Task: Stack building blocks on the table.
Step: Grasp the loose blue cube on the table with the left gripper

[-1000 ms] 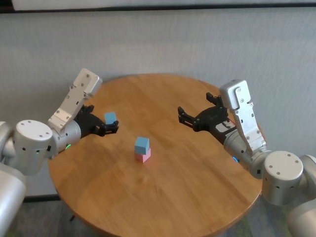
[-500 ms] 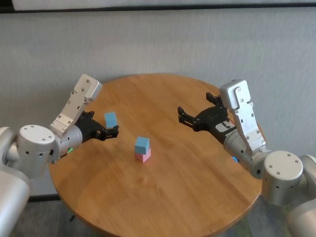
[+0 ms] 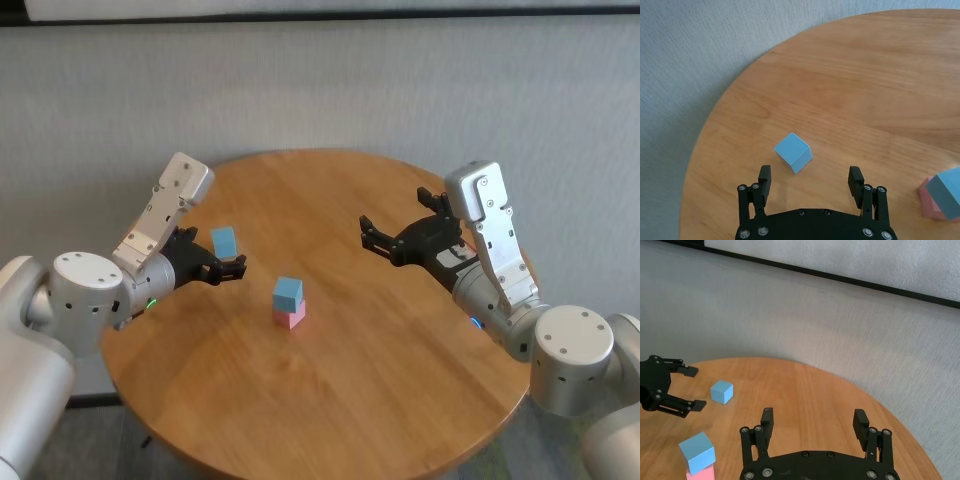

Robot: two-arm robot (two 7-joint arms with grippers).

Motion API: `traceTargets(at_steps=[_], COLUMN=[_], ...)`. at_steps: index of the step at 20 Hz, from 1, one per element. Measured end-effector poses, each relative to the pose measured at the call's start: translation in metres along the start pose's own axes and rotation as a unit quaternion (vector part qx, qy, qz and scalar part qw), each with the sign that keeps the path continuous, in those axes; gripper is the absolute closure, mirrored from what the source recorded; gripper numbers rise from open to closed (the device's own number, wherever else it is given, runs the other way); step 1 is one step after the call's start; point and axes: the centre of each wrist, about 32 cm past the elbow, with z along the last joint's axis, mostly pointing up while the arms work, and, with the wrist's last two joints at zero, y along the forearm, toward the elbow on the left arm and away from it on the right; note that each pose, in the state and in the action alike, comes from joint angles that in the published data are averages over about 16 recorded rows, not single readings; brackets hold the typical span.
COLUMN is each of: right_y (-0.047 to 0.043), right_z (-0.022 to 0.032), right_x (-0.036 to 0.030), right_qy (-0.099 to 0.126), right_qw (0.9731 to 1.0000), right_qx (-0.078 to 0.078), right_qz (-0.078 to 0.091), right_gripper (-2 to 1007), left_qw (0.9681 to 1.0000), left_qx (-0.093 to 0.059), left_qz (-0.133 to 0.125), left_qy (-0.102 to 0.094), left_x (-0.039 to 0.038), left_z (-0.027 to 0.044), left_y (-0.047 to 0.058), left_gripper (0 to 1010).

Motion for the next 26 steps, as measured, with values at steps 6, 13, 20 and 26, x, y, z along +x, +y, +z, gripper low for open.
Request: traceTargets(at_steps=[6,13,20,26], right_y=[0.0000,0.0000,0.0000,0.0000], right_z=[0.0000,0.0000,0.0000,0.0000], right_x=[0.0000,0.0000,0.0000,0.0000], right_qy=[0.000,0.000,0.000,0.000], right_qw=[1.0000,1.0000,1.0000,1.0000], right_qx=[0.000,0.000,0.000,0.000], right_qz=[0.000,0.000,0.000,0.000], right_gripper=[0,0,0,0], left_qw=[1.0000,1.0000,0.9999,0.9996], left_qx=[0.002,0.005,0.007,0.012], left_qz=[0.000,0.002,0.006,0.013], left_qy=[0.000,0.003,0.010,0.020], left_x=[-0.0008,-0.0026,-0.0078,-0.0134], left_z=[-0.0005,-0.0008,0.0003,0.0031], left_y=[-0.007,-0.012,-0.015,-0.016], left_gripper=[10,10,10,10])
